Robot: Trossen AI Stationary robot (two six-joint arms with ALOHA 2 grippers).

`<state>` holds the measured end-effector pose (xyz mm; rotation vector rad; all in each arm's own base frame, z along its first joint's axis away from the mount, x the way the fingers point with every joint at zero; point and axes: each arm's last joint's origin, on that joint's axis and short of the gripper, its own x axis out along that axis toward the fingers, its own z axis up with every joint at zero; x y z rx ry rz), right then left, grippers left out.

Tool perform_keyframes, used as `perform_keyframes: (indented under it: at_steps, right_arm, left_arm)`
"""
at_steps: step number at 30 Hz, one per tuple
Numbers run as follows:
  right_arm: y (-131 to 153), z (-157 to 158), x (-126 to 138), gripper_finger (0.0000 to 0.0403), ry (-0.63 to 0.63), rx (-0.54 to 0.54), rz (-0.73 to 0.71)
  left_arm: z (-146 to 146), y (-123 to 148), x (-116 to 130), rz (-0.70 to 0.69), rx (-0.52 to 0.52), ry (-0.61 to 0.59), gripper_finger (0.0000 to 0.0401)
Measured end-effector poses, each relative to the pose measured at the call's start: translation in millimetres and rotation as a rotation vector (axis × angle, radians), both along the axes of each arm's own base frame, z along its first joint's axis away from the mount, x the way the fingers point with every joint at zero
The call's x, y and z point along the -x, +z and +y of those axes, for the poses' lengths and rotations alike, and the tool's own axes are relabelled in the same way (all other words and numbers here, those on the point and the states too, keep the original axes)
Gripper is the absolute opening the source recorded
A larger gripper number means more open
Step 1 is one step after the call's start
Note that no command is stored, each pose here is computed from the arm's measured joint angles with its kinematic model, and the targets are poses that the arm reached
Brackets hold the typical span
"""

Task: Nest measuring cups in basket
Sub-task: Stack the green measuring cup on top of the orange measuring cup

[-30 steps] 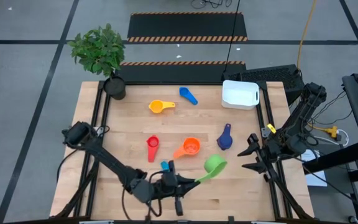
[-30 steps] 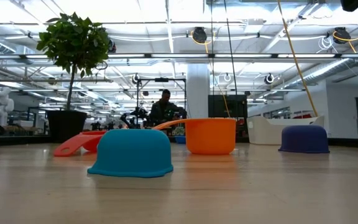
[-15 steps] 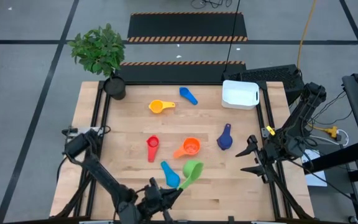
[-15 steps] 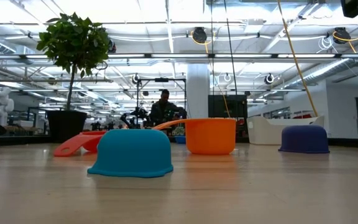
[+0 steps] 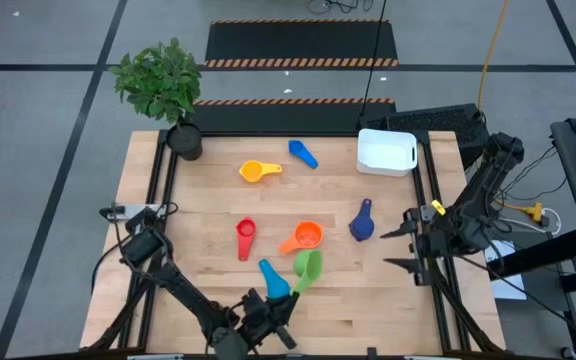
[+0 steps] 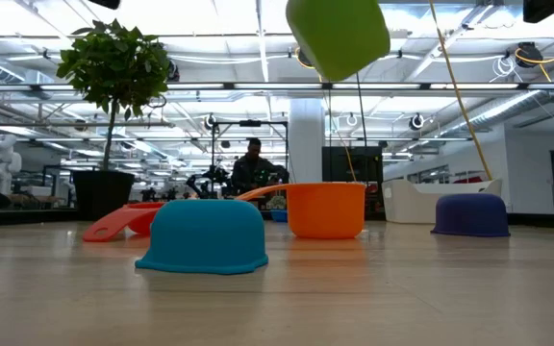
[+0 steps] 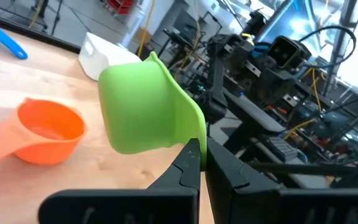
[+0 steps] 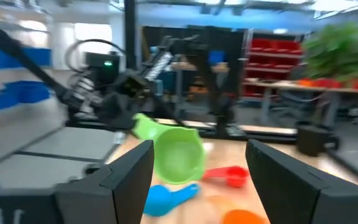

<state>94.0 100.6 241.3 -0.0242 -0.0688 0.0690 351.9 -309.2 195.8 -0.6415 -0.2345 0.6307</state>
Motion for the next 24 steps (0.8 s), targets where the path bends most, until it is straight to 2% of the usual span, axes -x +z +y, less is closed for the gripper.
perform_keyframes:
  at_steps: [4,11,14,24]
  right_arm:
    - [1.3,-2.3,0.9,0.0249,-0.035,0.064,-0.008]
    - [-3.4,1.4,2.4,0.0249,0.040,0.119,0.015]
    - [-6.3,3.2,4.2,0.0249,0.059,0.143,0.032]
    - [-9.3,5.8,7.4,0.0249,0.085,0.244,0.040]
  left_arm:
    - [2.8,-0.4,-2.6,-0.010,0.015,0.007,0.0009]
    - [-1.4,-12.9,-7.2,-0.029,0.048,0.038,0.0009]
    - [-8.8,-19.2,-16.4,-0.038,0.060,0.086,0.0009]
    - [-17.3,-16.4,-54.0,-0.042,0.066,0.177,0.0010]
